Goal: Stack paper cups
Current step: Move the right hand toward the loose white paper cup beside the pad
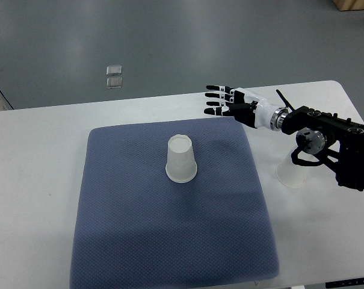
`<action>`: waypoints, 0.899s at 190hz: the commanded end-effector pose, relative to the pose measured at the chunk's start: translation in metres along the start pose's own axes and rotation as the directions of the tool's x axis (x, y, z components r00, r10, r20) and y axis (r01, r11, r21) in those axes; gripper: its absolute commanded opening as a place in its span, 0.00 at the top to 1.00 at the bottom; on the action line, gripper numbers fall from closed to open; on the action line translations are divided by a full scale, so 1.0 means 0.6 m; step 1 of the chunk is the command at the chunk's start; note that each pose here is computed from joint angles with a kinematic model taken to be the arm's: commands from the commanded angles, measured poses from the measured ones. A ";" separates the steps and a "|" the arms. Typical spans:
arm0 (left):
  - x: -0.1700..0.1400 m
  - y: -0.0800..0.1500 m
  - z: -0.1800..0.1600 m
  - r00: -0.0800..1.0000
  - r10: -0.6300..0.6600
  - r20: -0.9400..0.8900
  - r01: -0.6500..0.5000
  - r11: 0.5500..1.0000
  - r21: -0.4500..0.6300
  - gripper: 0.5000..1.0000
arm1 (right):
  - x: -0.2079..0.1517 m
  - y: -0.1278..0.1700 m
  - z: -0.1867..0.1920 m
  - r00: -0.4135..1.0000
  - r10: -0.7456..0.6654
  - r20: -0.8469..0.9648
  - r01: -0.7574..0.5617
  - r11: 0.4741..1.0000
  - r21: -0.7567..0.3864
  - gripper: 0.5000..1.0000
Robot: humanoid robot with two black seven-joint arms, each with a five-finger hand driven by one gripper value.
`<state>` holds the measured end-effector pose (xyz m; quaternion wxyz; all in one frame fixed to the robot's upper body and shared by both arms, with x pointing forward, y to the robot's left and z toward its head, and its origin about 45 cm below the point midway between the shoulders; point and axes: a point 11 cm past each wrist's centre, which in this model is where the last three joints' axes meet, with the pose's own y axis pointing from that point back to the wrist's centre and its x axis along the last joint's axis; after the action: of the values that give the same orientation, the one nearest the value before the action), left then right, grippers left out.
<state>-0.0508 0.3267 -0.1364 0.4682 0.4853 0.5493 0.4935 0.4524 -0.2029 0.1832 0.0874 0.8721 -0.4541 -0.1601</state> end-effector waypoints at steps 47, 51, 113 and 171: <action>-0.002 0.000 -0.001 1.000 -0.003 0.000 0.003 1.000 0.001 0.00 | 0.006 0.004 0.001 1.000 0.004 0.004 -0.004 1.000 -0.001 0.15; -0.001 0.000 -0.001 1.000 -0.002 0.000 0.002 1.000 0.001 0.00 | 0.007 0.005 0.000 1.000 0.005 0.006 -0.005 1.000 0.000 0.15; 0.002 0.000 0.001 1.000 0.003 0.002 -0.003 1.000 -0.001 0.00 | 0.036 0.019 -0.019 0.999 0.047 0.013 -0.047 0.999 0.027 0.15; 0.006 0.001 0.001 1.000 0.010 0.001 -0.010 1.000 0.000 0.00 | 0.055 0.025 -0.043 0.995 0.076 0.057 -0.081 0.993 0.082 0.15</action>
<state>-0.0504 0.3299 -0.1361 0.4660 0.4877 0.5469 0.4959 0.4669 -0.2354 0.2037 0.0486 0.8522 -0.4959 -0.1595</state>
